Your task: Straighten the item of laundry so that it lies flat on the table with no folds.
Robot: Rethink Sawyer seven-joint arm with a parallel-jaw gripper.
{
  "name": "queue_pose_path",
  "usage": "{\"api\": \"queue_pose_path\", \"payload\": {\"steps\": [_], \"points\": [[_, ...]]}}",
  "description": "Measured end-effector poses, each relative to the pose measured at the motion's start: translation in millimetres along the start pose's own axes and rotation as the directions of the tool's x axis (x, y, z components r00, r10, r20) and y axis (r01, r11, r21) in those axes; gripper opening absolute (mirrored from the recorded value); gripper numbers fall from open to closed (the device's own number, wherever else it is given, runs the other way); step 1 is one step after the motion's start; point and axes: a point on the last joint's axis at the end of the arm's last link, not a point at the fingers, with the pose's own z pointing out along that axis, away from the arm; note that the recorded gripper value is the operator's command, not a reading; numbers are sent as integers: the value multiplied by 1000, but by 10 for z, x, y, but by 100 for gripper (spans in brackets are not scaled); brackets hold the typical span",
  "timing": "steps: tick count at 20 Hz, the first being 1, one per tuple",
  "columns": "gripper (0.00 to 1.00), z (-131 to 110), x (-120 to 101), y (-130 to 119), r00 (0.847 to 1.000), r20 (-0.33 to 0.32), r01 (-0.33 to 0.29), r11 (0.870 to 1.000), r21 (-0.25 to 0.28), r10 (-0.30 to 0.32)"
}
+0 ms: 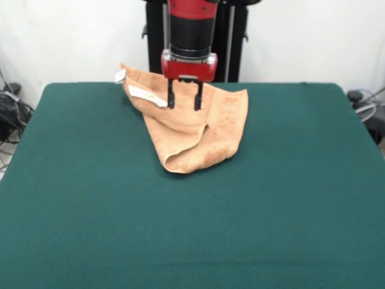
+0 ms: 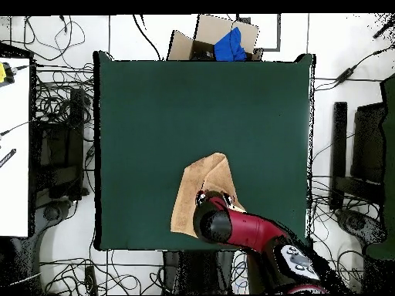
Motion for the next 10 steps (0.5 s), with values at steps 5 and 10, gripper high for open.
{"api": "queue_pose_path", "payload": {"steps": [5, 10], "points": [[100, 36, 146, -81, 994, -9, -105, 994, 43, 106], [100, 51, 311, -72, 988, -12, -154, 986, 62, 155]]}}
